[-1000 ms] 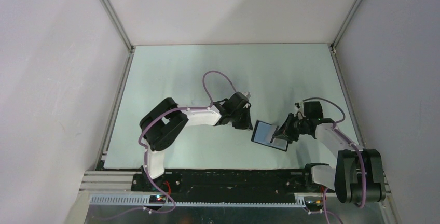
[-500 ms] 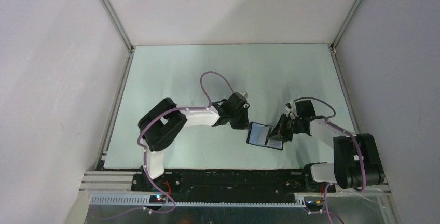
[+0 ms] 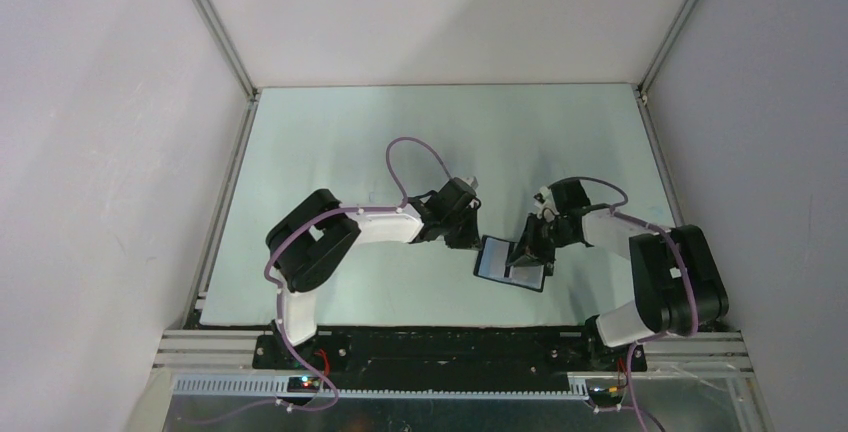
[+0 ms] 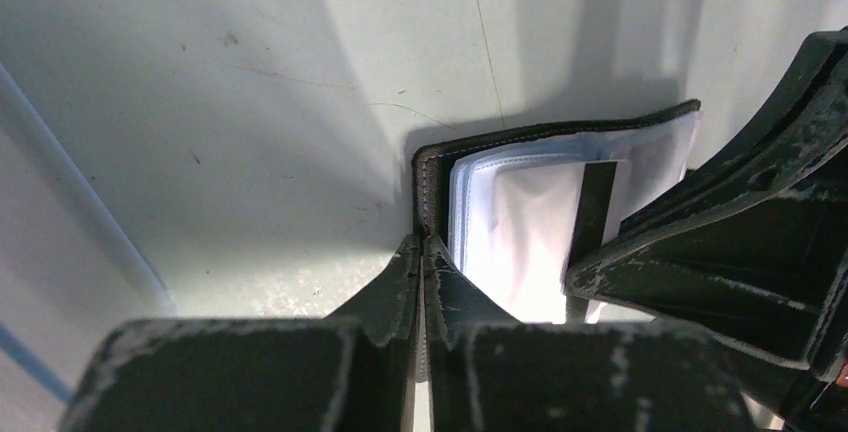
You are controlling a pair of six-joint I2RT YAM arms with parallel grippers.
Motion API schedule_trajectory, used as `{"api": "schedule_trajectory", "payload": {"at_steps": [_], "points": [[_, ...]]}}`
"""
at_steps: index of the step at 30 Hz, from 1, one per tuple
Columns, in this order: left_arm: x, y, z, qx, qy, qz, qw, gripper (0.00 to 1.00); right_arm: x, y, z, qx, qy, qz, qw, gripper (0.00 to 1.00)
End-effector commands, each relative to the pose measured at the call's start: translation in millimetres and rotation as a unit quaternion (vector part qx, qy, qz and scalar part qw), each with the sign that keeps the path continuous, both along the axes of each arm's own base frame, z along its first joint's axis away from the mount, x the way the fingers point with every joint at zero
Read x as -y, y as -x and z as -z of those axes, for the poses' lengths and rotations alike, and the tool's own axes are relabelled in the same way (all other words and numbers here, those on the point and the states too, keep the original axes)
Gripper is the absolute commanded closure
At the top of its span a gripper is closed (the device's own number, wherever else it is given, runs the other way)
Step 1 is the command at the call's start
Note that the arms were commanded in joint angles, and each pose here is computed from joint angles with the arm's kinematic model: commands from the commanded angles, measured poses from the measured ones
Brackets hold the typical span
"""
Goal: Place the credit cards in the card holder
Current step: Insert the credit card into the card holder.
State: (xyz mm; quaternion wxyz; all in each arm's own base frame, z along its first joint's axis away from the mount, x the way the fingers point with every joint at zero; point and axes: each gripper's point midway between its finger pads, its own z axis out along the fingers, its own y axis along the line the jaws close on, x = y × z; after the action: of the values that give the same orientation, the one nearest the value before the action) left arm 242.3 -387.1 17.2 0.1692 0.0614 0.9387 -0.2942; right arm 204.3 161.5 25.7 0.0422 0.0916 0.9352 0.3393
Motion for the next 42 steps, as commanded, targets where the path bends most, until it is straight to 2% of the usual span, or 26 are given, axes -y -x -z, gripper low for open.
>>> {"api": "schedule_trajectory", "payload": {"at_steps": [1, 8, 10, 14, 19, 23, 26, 29, 31, 35, 36, 37, 38, 39, 40, 41, 42], "points": [[-24, 0, 24, -0.020, -0.049, -0.021, 0.998, 0.96, -11, -5, 5, 0.014, 0.023, -0.019, 0.999, 0.89], [-25, 1, 25, -0.023, -0.050, -0.024, 0.998, 1.00, -12, -4, -1, 0.028, 0.046, -0.026, 0.998, 0.71], [-26, 1, 26, -0.024, -0.050, -0.025, 0.998, 1.00, -10, -4, -5, 0.033, 0.050, -0.025, 0.998, 0.60], [-26, 1, 26, -0.024, -0.051, -0.025, 0.998, 1.00, -9, -4, -15, 0.043, 0.051, -0.020, 0.998, 0.49], [-26, 2, 25, -0.024, -0.050, -0.024, 0.998, 1.00, -9, -5, -14, 0.040, 0.050, -0.018, 0.998, 0.45], [-27, 2, 25, -0.026, -0.050, -0.025, 0.998, 1.00, -17, -8, -7, 0.032, 0.036, -0.021, 0.999, 0.52], [-27, 3, 25, -0.026, -0.049, -0.026, 0.998, 1.00, -26, -13, -8, 0.031, 0.018, -0.023, 0.999, 0.63], [-28, 4, 23, -0.026, -0.047, -0.028, 0.998, 1.00, -38, -18, -13, 0.037, 0.006, -0.036, 0.999, 0.79], [-31, 4, 22, -0.026, -0.048, -0.037, 0.998, 1.00, -45, -21, -18, 0.041, 0.002, -0.042, 0.998, 0.85], [-39, 5, 14, -0.020, -0.047, -0.055, 0.997, 1.00, -51, -23, -23, 0.044, 0.008, -0.054, 0.998, 0.85], [-41, 4, 11, -0.016, -0.047, -0.059, 0.997, 0.94, -51, -23, -25, 0.050, 0.014, -0.056, 0.997, 0.84], [-43, 4, 5, -0.010, -0.044, -0.062, 0.997, 0.89, -49, -20, -25, 0.049, 0.021, -0.059, 0.997, 0.78], [-44, 5, 3, -0.008, -0.043, -0.064, 0.997, 0.78, -46, -21, -27, 0.056, 0.029, -0.057, 0.996, 0.75], [-46, 5, -4, -0.004, -0.038, -0.068, 0.997, 0.72, -43, -18, -27, 0.055, 0.036, -0.060, 0.996, 0.69], [-47, 6, -10, 0.000, -0.033, -0.069, 0.997, 0.62, -40, -18, -31, 0.065, 0.044, -0.058, 0.995, 0.63], [-47, 6, -12, 0.000, -0.030, -0.071, 0.997, 0.55, -36, -16, -33, 0.069, 0.054, -0.058, 0.994, 0.60], [-48, 6, -16, -0.001, -0.024, -0.071, 0.997, 0.53, -34, -15, -35, 0.073, 0.059, -0.059, 0.994, 0.55]]}}
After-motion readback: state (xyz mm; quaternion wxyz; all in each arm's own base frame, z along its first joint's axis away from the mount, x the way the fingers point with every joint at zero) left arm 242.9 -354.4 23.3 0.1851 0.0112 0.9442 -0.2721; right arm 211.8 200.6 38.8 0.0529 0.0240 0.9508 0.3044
